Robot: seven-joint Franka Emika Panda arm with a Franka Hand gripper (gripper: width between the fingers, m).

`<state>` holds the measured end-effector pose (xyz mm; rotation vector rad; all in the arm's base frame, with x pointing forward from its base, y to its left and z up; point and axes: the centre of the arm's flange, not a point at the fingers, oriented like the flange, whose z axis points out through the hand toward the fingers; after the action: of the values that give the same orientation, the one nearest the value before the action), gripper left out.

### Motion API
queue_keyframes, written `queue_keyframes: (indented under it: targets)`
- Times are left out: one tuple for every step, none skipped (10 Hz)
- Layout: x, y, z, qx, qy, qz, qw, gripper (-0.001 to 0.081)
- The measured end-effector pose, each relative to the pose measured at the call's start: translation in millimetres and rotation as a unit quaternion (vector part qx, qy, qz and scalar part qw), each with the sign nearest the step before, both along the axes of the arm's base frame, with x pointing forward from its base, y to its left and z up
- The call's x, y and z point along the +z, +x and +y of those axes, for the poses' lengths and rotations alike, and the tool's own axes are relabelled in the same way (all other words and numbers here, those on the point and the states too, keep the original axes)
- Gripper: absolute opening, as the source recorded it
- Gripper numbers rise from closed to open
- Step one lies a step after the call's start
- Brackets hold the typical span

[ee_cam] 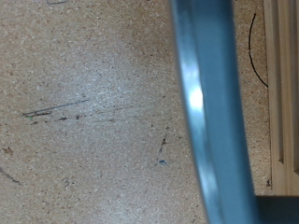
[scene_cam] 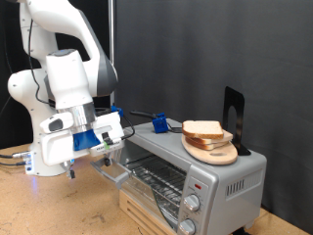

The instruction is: Make a piece of toast with the oven

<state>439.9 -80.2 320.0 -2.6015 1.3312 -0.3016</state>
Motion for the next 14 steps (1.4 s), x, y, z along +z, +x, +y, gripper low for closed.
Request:
queue_keyframes:
  targets:
    - [0, -0.3, -2, -0.002, -0.001, -0.002, 1.0000, 0.0688]
    - [-2, 0.1, -4, -0.006, -0.005, -0.005, 1.0000, 0.0688]
    - [-5, 1.1, -8, -0.009, -0.013, -0.009, 0.9998, 0.0688]
    - [-8, 2.1, -11, -0.012, -0.024, -0.009, 0.9996, 0.0688]
    - [-12, 3.8, -14, -0.024, -0.040, -0.008, 0.9989, 0.0688]
    - [-17, 5.7, -17, -0.036, -0.052, -0.009, 0.9980, 0.0688]
    - [-21, 7.8, -20, -0.042, -0.060, -0.013, 0.9972, 0.0688]
    - [-26, 9.9, -24, -0.045, -0.065, -0.013, 0.9968, 0.0688]
    - [-30, 12.2, -27, -0.048, -0.068, -0.011, 0.9965, 0.0688]
    - [-34, 14.5, -29, -0.050, -0.071, -0.010, 0.9962, 0.0688]
    - [-38, 16.3, -31, -0.054, -0.074, -0.009, 0.9958, 0.0688]
    - [-42, 18.1, -33, -0.058, -0.081, -0.005, 0.9950, 0.0688]
    - [-47, 19.9, -35, -0.064, -0.088, -0.001, 0.9940, 0.0688]
    - [-53, 21.1, -36, -0.071, -0.101, 0.006, 0.9923, 0.0688]
